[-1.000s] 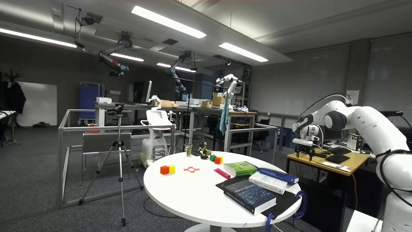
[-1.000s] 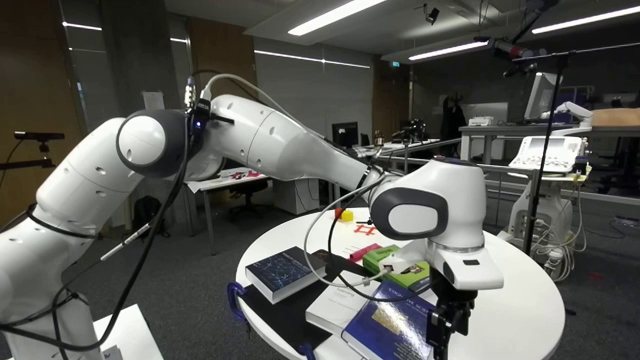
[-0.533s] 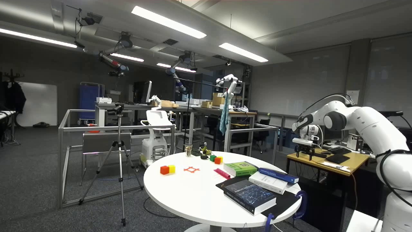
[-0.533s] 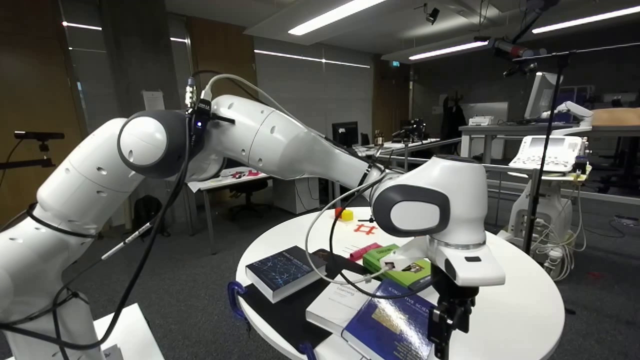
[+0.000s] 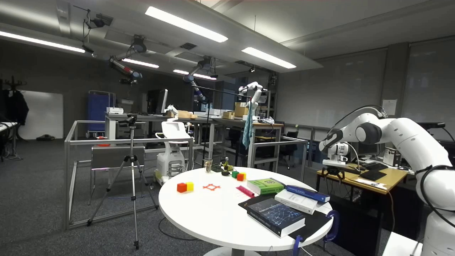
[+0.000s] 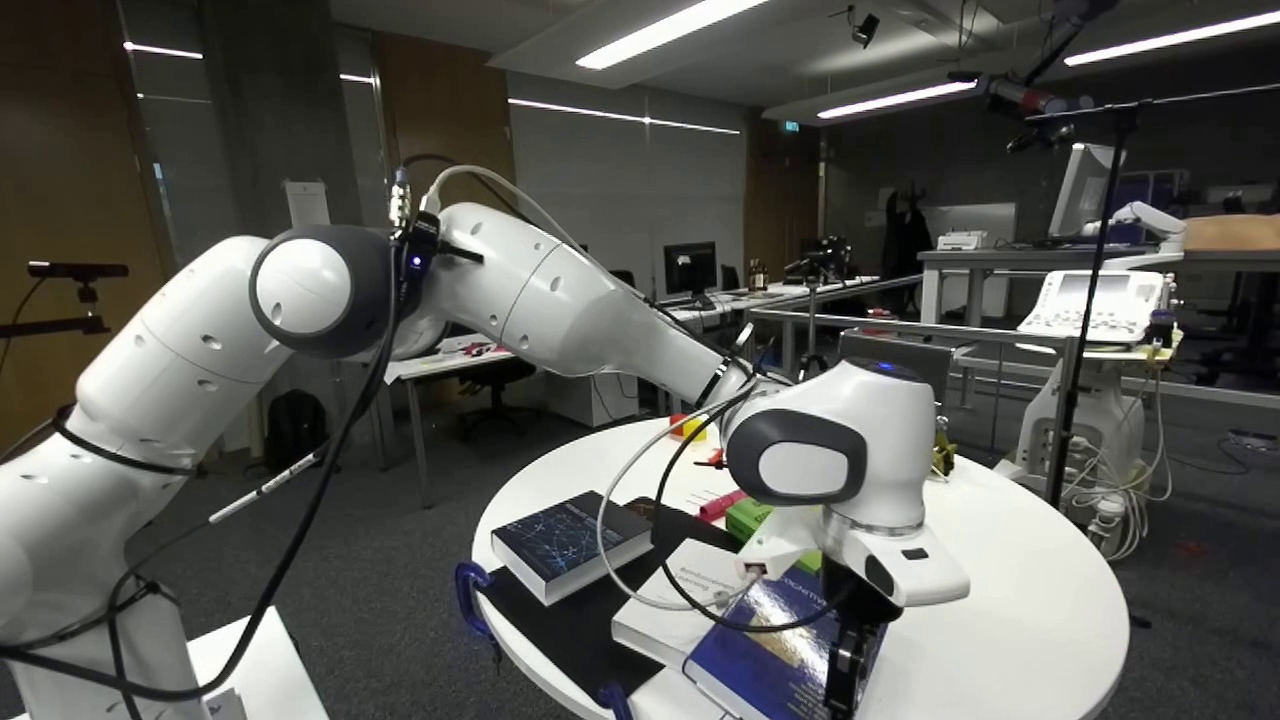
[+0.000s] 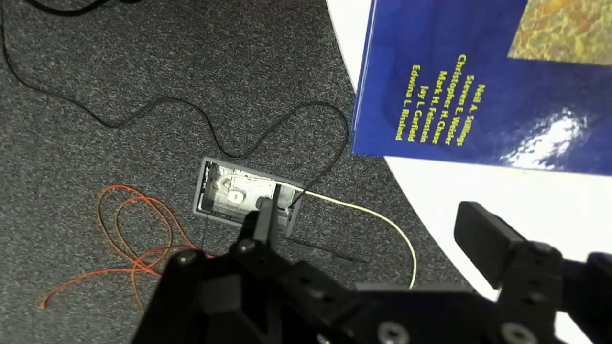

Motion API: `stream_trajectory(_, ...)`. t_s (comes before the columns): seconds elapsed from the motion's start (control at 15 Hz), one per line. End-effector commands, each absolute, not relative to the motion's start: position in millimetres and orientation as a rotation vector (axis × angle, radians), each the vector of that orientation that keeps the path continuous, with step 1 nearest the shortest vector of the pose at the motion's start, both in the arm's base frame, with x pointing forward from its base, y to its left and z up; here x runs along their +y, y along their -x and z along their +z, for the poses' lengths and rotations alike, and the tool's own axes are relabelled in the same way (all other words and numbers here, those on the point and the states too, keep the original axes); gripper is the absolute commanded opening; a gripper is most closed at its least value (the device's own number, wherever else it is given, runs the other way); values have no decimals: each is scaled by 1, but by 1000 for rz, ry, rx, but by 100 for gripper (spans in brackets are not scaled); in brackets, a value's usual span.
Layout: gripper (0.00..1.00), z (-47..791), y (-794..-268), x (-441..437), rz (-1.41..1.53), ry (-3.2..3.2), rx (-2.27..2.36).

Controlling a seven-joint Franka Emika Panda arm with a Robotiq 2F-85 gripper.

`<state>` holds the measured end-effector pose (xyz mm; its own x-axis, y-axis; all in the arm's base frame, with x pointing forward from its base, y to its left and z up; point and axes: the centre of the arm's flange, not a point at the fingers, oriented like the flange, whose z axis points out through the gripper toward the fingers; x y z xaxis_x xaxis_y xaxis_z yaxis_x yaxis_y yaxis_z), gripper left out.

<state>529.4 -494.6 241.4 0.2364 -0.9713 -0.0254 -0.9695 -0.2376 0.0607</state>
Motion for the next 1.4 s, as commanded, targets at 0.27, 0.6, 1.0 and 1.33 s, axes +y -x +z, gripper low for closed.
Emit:
stream_trajectory(0.27, 100, 216, -558, -471, -25, -2616, -1719)
stream_trajectory(0.6, 100, 194, -594, -467, 97, -2503, -1916)
stream_trajectory(1.0, 100, 190, -631, -473, 199, -2379, -2114)
stream_trajectory(1.33, 100, 185, -637, -485, 260, -2365, -2042)
